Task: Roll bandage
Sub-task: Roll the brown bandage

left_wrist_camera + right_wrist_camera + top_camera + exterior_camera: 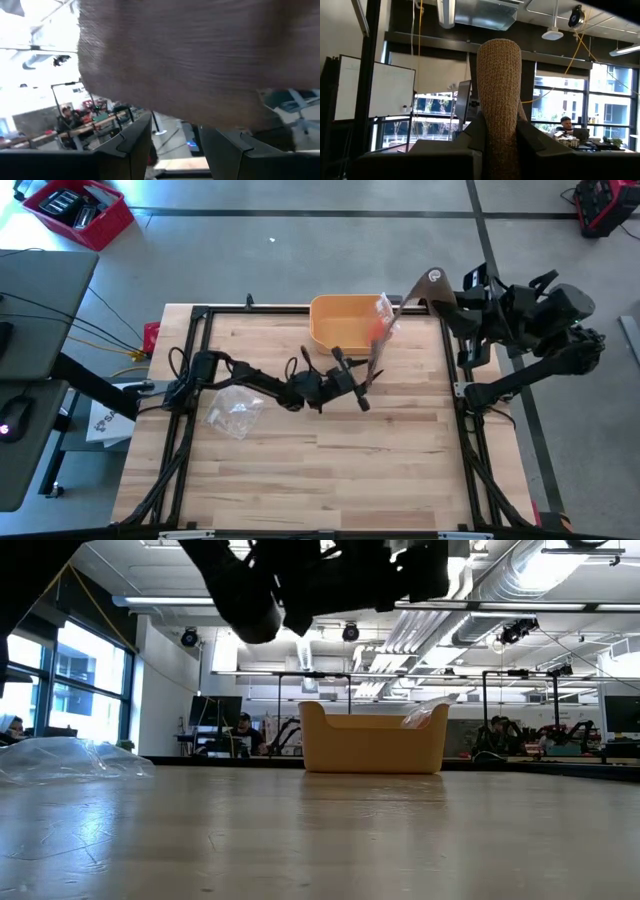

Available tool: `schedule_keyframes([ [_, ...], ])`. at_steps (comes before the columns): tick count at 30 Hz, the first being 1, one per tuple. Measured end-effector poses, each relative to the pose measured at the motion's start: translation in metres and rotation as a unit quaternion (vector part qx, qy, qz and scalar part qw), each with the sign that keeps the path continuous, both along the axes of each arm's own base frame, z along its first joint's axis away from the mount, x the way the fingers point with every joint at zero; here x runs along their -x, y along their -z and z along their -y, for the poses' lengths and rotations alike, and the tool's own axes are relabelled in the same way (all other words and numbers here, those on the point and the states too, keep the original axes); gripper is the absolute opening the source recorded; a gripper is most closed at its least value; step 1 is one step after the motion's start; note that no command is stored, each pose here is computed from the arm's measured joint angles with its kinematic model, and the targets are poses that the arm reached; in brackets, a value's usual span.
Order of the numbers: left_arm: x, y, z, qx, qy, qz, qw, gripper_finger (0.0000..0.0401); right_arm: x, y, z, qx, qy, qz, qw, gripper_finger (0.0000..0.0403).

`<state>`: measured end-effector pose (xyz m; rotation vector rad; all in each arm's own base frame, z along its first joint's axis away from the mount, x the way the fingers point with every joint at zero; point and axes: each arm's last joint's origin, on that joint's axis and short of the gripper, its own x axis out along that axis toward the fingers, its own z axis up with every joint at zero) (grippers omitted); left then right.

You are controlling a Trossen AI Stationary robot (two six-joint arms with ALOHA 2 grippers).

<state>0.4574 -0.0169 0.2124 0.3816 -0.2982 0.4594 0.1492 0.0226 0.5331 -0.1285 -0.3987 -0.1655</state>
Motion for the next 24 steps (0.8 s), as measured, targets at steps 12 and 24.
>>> schedule_keyframes([
  [12,-0.004,-0.017,0.025,0.022,-0.059,0.009,0.998,0.0159,0.0,0.001,0.0,0.002,0.0,-0.007,1.0,0.004],
  [24,0.005,-0.013,0.054,0.044,-0.053,0.017,0.997,0.0159,-0.001,0.003,-0.001,0.004,-0.007,-0.014,1.0,0.004],
])
